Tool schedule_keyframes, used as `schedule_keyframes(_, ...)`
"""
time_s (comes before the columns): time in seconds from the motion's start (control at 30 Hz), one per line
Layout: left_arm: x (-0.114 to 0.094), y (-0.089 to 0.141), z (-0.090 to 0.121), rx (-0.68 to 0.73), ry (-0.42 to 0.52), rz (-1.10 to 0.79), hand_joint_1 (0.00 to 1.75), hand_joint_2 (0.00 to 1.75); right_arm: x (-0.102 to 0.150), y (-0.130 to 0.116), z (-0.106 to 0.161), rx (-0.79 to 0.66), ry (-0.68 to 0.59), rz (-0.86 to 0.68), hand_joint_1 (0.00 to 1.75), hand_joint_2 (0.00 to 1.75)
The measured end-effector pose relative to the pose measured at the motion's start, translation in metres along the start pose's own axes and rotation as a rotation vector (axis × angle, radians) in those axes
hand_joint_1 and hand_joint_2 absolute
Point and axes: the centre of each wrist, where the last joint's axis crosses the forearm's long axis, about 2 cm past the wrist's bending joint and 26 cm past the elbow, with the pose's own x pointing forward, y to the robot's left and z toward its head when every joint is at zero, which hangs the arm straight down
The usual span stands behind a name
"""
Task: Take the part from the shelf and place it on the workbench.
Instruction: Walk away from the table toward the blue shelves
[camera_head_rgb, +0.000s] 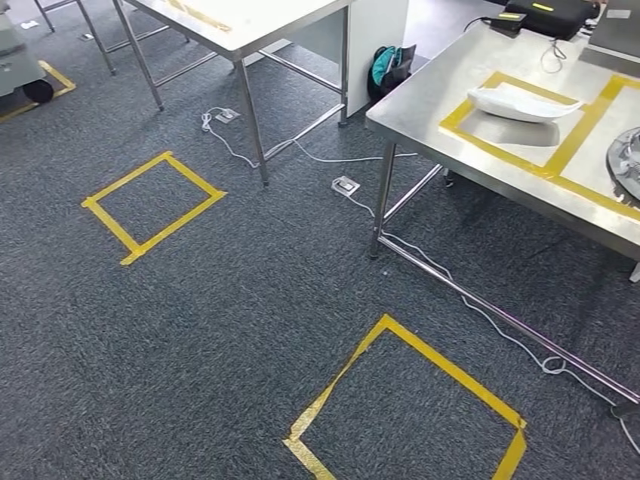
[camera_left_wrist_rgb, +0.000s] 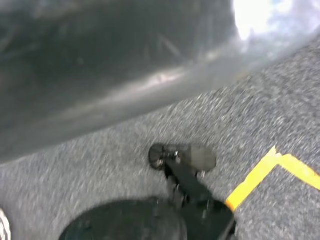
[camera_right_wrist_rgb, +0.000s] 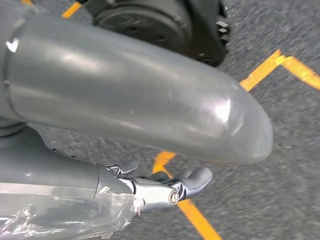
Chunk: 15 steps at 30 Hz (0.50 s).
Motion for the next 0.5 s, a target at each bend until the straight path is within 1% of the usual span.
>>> schedule_keyframes(0.13,0.005,-0.004,0.000,0.012,-0.010,0.039,0.00,0.00,-0.001,-0.001,0.000,0.001,-0.004,0.010,0.00,0.00)
schedule_keyframes(0.33,0.006,-0.015,0.003,0.051,-0.012,0.057,0.00,0.00,0.000,-0.003,-0.001,-0.006,-0.017,-0.011,0.00,0.00)
schedule_keyframes(0.5,0.006,-0.017,0.004,0.058,-0.016,0.085,0.00,0.00,0.002,-0.004,-0.002,-0.011,-0.020,-0.029,0.00,0.00)
